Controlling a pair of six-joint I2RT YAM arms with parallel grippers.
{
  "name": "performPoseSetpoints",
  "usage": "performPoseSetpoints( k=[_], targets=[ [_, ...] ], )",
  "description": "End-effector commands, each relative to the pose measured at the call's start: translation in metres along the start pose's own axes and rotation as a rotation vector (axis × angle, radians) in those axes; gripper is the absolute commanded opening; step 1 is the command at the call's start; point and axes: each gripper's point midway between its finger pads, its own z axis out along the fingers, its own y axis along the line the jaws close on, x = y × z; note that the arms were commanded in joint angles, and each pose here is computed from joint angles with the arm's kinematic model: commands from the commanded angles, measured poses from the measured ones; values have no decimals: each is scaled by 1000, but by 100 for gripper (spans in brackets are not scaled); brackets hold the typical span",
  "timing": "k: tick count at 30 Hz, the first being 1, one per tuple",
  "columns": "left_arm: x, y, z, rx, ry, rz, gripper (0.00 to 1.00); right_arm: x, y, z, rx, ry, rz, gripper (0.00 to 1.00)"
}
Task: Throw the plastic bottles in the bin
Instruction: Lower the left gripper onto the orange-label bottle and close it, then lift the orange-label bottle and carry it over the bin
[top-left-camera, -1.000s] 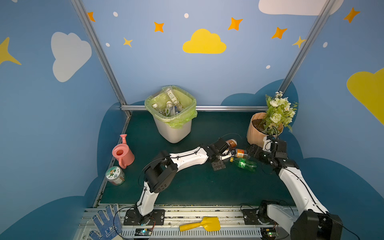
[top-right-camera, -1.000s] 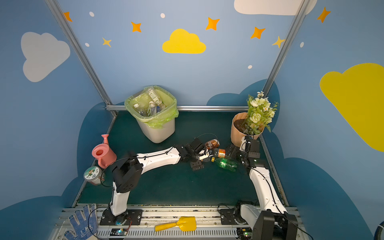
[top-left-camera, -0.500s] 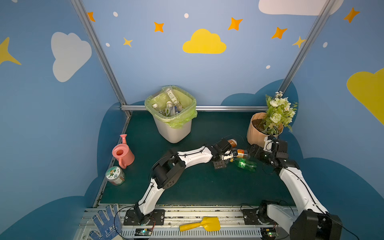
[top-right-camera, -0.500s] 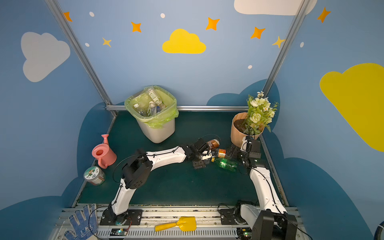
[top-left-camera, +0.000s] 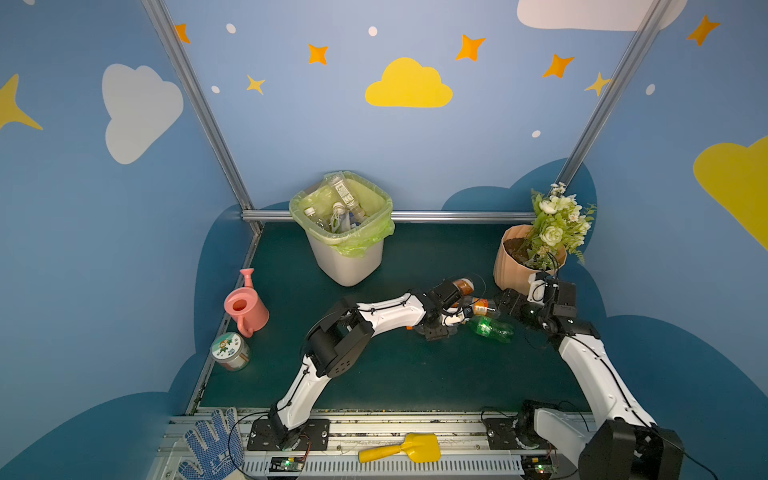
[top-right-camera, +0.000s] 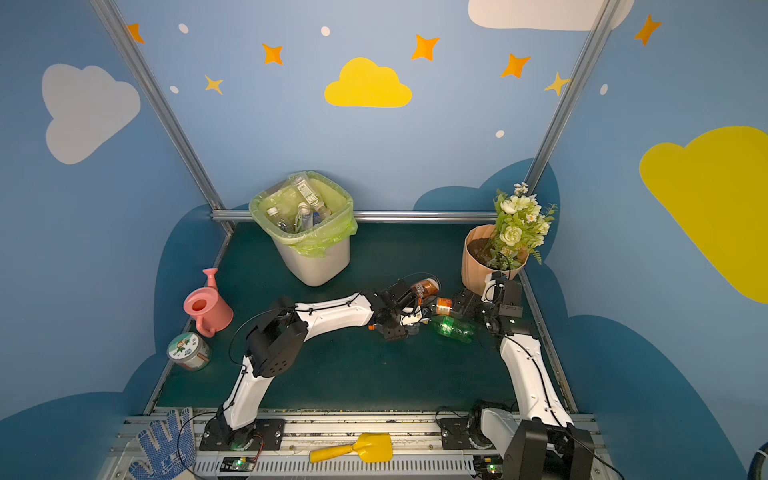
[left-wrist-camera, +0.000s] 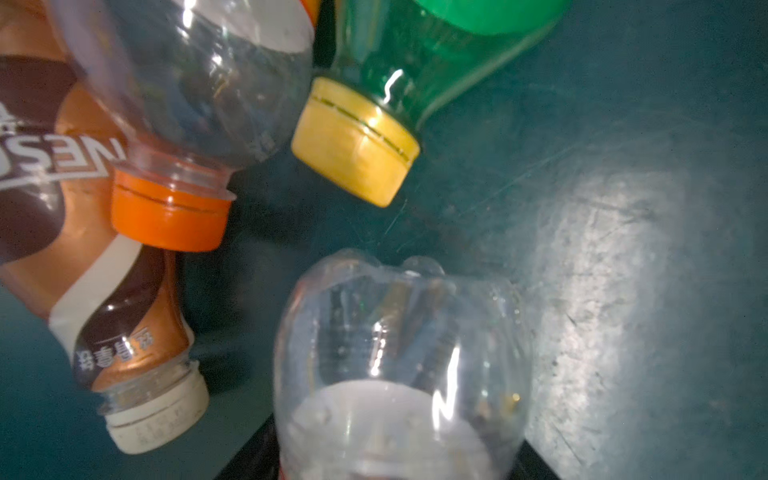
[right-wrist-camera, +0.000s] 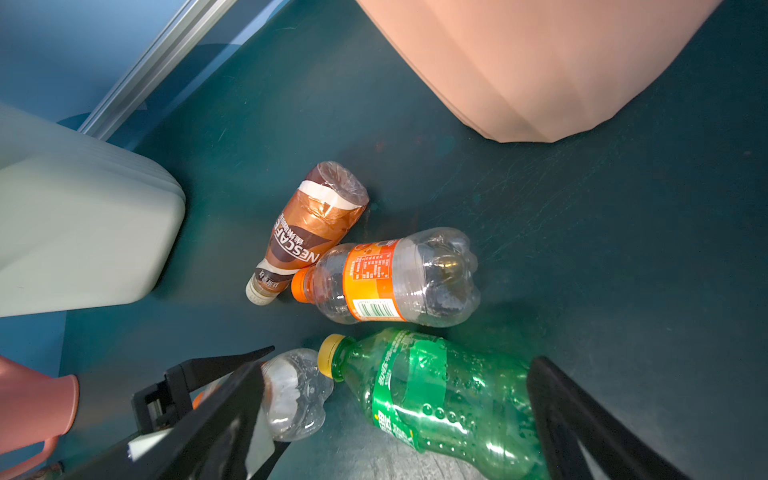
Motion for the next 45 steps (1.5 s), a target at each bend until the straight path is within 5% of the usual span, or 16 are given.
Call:
performPoseSetpoints(
  k=[1,10,19,22,26,32,37,42,45],
  targets=[
    [14,-13,8,58,41,-15,67,7,-4,2,1,19,10,97],
    [-1,-9,-16,81,-68,-127,49,7,-5,-1,2,8,13,97],
    [-45,20,-111,28,-401,-297,47,5,-3,-3,-8,-1,14,97],
    [-60,38,-165,-47,-563,-340,47,14,-8,1,-1,18,25,97],
    [-54,88,-255,-348,-758,-417,48,13,-6,1,-9,17,26,97],
    [-39,132,-436,-792,-1114,-358,49,13,-1,4,-42,20,29,97],
    [-17,165,-529,-1005,-1276,-375,48,15,4,6,-74,33,31,97],
    [26,241,-536,-1068,-1294,-585,49,13,6,2,-79,25,29,97],
    [49,295,-498,-1015,-1232,-756,55,11,6,-3,-70,11,27,97]
  ],
)
